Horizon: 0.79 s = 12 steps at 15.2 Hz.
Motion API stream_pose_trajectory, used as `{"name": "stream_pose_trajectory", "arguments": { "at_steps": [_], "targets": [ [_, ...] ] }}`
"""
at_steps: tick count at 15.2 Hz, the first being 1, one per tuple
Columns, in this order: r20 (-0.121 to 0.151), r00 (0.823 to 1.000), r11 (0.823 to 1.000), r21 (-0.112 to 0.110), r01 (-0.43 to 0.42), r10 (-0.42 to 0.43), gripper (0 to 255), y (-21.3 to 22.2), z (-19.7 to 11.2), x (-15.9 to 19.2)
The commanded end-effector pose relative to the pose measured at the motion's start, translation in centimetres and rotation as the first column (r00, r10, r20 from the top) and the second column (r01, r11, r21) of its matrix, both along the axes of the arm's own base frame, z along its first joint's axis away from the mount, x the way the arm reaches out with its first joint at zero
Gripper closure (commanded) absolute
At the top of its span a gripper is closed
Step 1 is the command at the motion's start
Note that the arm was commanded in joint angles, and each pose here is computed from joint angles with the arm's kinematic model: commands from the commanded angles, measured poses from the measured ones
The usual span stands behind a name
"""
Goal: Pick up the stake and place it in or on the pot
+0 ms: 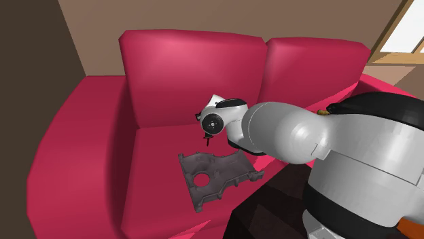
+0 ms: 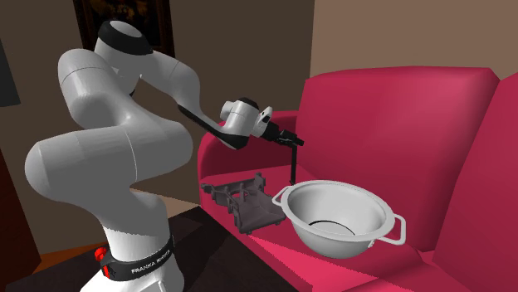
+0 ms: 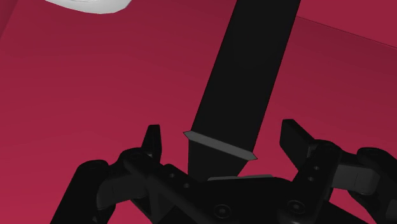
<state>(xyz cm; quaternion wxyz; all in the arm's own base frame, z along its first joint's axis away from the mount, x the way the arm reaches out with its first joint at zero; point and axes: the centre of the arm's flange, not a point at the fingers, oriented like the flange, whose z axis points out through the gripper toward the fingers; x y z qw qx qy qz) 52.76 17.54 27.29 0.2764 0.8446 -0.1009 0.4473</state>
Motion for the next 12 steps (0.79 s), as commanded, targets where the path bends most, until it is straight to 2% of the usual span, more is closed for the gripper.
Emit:
{"name": "stream_pose_trajectory", "arguments": {
  "at_steps": [1, 3, 4, 12],
  "targets": [
    [0.000, 1.000, 1.000, 0.000, 0.000, 0.000, 0, -0.01, -0.01, 0.01],
    [0.000, 1.000, 1.000, 0.000, 0.000, 0.000, 0, 0.00, 0.00, 0.01],
    [0.000, 1.000, 1.000, 0.000, 0.000, 0.000, 255, 0.00, 0.00, 0.01],
    [0.000, 1.000, 1.000, 0.000, 0.000, 0.000, 255, 0.00, 0.00, 0.02]
  ]
}}
